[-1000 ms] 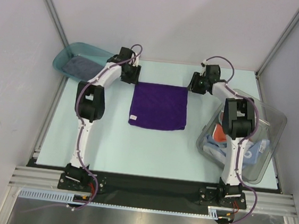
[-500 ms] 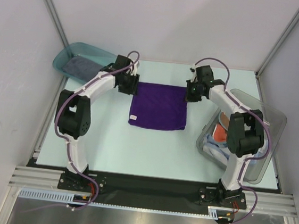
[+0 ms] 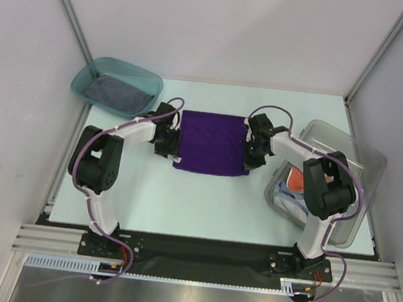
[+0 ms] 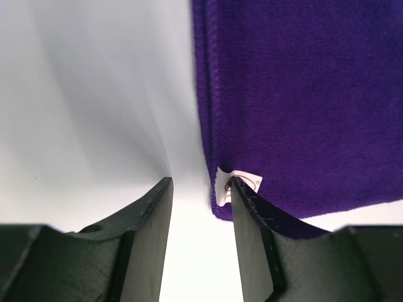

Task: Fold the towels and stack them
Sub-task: Fold the towel

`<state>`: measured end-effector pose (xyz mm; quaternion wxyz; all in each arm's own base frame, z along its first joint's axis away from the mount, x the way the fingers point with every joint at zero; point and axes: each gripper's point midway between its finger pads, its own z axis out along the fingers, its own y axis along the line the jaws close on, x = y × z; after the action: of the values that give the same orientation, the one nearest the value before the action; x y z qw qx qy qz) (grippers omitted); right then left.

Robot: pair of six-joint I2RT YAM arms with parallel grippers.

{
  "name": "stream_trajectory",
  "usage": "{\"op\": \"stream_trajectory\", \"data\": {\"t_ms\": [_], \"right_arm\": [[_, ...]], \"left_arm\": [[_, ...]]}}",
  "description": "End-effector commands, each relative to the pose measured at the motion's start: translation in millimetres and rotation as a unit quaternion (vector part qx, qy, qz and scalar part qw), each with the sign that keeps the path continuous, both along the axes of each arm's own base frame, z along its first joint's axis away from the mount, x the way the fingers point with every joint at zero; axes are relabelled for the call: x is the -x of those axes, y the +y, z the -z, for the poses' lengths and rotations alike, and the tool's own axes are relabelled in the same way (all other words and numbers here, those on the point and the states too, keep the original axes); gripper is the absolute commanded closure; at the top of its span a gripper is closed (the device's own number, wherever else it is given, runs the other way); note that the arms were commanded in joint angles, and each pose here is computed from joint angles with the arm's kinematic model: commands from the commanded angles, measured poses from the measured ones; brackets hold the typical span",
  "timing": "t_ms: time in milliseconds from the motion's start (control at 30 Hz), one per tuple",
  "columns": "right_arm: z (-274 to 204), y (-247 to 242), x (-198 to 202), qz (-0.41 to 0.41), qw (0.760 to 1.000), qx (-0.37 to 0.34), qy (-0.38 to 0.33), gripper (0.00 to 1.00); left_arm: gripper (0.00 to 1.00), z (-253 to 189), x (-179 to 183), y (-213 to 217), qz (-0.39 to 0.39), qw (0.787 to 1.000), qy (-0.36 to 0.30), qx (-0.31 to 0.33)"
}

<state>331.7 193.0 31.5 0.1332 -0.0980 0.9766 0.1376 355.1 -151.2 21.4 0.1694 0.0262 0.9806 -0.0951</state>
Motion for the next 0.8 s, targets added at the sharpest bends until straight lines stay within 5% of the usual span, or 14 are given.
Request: {"op": "stream_trajectory", "data": {"t_ms": [0, 533, 767], "right_arm": [[-28, 2, -6, 0.000, 0.999, -0.002, -0.043, 1.00], [9, -11, 10, 0.007, 0.999, 0.019, -0.029, 1.00], [-23, -10, 7, 0.004, 0.998, 0.008, -0.055, 1.00]], "left_arm": [[0.53, -18, -13, 8, -0.031, 0.999, -0.040, -0.014], [0.55, -13, -4, 14, -0.034, 0.998, -0.029, -0.049], [0.48, -48, -7, 6, -0.022, 0.998, -0.049, -0.026]]}}
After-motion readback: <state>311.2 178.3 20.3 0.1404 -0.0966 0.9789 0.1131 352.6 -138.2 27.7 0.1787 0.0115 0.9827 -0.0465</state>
